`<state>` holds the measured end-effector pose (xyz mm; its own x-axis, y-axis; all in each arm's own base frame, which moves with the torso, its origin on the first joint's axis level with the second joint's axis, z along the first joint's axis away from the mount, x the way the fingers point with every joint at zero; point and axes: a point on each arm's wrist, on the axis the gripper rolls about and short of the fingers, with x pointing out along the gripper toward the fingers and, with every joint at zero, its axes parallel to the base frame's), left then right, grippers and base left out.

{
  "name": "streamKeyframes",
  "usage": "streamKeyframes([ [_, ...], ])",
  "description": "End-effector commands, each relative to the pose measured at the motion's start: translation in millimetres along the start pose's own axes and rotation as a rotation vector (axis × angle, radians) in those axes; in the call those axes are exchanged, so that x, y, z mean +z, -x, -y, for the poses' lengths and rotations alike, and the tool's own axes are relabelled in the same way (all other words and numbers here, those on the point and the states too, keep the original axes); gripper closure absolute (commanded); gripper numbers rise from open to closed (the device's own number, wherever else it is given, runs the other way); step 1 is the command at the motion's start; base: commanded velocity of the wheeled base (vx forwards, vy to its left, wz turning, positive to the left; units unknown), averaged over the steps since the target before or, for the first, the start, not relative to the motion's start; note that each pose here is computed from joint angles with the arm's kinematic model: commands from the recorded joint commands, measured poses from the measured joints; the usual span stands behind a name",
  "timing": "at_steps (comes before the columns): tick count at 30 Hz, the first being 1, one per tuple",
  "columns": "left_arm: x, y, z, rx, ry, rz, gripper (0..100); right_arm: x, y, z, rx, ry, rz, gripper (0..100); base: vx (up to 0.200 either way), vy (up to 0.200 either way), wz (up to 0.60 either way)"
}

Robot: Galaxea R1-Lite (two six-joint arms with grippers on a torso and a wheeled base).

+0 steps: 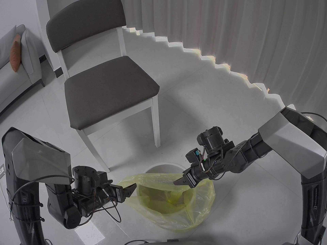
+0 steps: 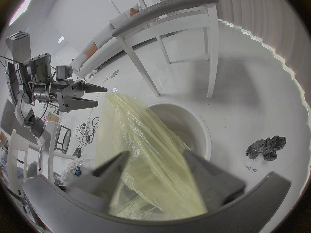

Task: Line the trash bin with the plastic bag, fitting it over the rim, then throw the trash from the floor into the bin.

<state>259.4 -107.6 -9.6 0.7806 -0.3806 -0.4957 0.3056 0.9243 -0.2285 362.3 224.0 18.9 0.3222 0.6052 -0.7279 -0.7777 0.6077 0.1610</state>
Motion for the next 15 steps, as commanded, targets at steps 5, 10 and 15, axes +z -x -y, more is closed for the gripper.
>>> streamKeyframes([
  [5,1.5,4.3,0.8,-0.006,-0.003,0.033,0,4.3,6.1,1.1,-0.006,0.0,0.014,100,0.0,0.0,0.0],
  [10,5.0,5.3,0.8,-0.009,-0.002,0.057,0,20.9,27.8,7.1,-0.034,0.001,0.08,100,0.0,0.0,0.0],
  [15,7.0,3.6,-0.6,-0.007,0.0,0.074,0,35.7,41.1,17.1,-0.056,-0.01,0.105,100,0.0,0.0,0.0],
])
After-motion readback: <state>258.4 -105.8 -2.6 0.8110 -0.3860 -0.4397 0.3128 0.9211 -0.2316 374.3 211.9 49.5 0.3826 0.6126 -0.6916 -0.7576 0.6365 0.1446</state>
